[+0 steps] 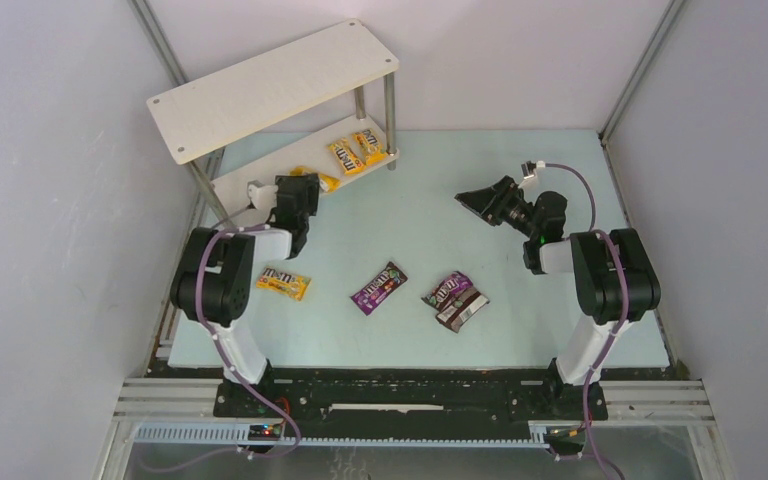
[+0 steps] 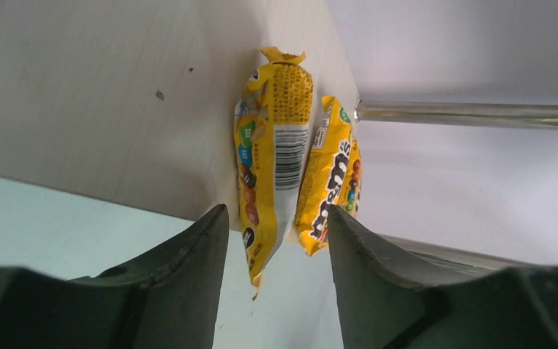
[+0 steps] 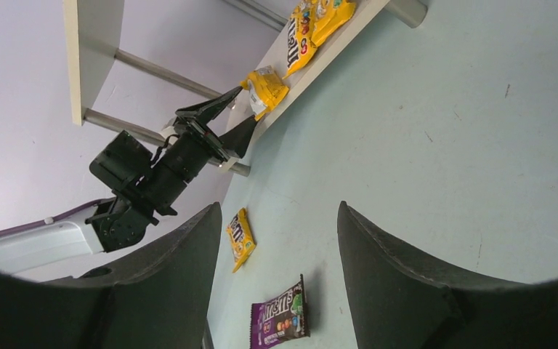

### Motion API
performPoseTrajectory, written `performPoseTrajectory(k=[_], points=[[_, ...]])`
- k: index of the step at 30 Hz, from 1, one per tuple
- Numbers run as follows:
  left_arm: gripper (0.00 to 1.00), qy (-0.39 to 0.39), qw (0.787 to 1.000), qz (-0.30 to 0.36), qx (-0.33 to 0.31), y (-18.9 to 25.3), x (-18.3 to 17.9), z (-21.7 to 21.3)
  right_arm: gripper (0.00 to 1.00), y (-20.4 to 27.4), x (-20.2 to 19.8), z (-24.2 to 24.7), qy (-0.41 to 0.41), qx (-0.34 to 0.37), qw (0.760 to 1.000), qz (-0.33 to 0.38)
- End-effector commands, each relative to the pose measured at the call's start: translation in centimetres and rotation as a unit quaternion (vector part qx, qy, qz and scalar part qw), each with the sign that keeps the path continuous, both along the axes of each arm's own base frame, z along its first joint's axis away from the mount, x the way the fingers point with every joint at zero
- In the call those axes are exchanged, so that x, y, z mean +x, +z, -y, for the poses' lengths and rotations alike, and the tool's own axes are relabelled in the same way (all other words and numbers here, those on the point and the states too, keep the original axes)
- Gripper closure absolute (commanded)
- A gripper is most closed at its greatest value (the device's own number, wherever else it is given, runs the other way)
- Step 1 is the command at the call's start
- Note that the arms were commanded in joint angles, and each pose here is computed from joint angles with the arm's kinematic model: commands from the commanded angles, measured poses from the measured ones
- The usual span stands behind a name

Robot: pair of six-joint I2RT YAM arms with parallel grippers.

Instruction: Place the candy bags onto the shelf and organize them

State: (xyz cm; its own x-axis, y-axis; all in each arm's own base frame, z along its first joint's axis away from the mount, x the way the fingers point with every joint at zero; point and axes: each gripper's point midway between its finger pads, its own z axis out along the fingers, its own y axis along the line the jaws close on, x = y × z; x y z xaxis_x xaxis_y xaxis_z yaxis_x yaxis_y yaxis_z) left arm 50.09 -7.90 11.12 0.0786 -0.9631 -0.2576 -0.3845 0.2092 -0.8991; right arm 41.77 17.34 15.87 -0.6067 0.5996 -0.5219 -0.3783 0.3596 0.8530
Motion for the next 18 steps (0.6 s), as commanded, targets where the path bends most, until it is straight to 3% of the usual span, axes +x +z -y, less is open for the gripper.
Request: performPoseTrajectory(k=[1,11,18], points=[[0.45,0.033,0.998,0.046,-0.026,2.6,2.1,-0.8,0.32,0.5,0.0,0.1,0.004,0.005,1.0,0.021],[0.49,0.012,0.999,0.039,-0.024,1.5,3.6,-1.2,0.32,0.5,0.0,0.3,0.004,0.009,1.0,0.019],[0.59,-0.036,0.999,0.024,0.0,1.1,5.4,-1.7,0.32,0.4,0.1,0.4,0.004,0.014,1.0,0.019]])
